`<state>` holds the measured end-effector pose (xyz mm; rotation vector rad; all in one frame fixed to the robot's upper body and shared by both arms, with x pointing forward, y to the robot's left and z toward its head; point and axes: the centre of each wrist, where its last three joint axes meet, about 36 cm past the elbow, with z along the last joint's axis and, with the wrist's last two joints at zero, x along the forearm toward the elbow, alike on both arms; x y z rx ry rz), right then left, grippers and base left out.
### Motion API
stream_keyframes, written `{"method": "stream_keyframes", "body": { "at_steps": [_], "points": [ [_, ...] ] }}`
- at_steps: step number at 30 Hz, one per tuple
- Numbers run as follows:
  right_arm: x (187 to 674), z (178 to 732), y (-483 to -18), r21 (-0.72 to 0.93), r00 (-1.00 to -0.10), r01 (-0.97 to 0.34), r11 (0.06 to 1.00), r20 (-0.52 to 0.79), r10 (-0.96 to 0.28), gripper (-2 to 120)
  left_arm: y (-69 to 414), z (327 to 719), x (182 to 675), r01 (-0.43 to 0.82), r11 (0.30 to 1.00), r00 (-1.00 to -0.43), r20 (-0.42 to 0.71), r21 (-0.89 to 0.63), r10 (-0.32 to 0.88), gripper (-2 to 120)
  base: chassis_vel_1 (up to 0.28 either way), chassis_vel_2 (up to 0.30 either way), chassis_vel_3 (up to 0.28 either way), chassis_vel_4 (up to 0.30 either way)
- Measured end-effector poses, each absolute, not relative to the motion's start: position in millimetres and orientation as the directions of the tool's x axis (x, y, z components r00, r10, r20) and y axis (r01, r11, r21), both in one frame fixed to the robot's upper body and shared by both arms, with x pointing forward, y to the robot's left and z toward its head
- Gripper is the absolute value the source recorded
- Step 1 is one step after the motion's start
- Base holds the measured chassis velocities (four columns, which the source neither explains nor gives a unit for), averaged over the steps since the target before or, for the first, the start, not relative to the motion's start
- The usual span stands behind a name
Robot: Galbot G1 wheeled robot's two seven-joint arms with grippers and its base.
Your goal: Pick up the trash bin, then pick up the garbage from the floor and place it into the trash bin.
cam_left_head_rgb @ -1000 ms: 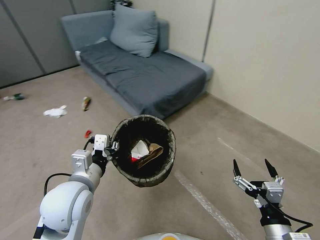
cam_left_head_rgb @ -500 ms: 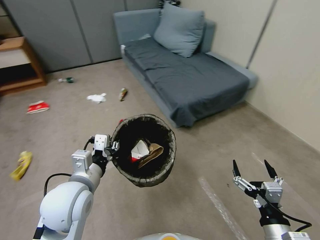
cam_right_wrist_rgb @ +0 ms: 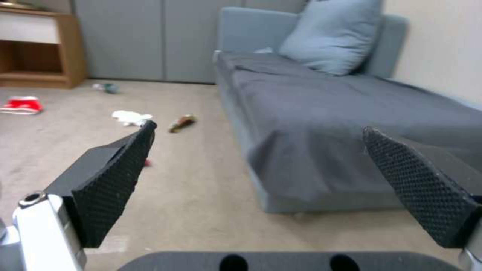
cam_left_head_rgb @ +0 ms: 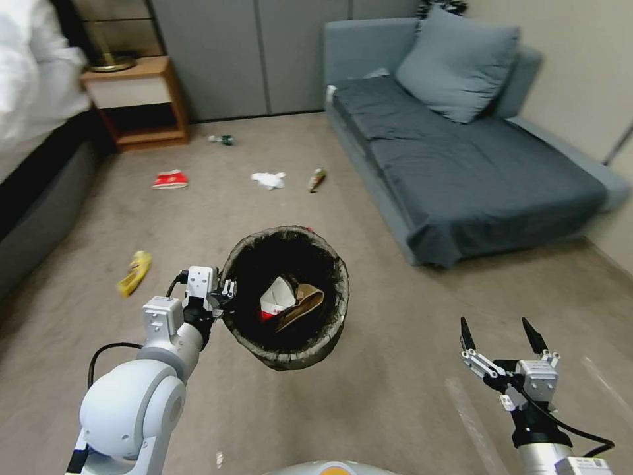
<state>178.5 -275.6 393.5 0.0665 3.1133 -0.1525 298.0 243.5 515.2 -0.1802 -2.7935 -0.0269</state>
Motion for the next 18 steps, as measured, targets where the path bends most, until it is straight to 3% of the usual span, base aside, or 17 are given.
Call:
{"method": "stream_keyframes", "body": {
  "at_steps": [18],
  "points": [
    [179.7, 390.5, -276.1, -0.095, -0.998, 0.064, 0.993, -0.011, 0.063, 100, 240.8, 511.5, 299.1, 0.124, 0.992, -0.939, 0.325, 0.010, 0.115, 3, 0.105, 0.109, 0.105, 0.106]
  ]
}}
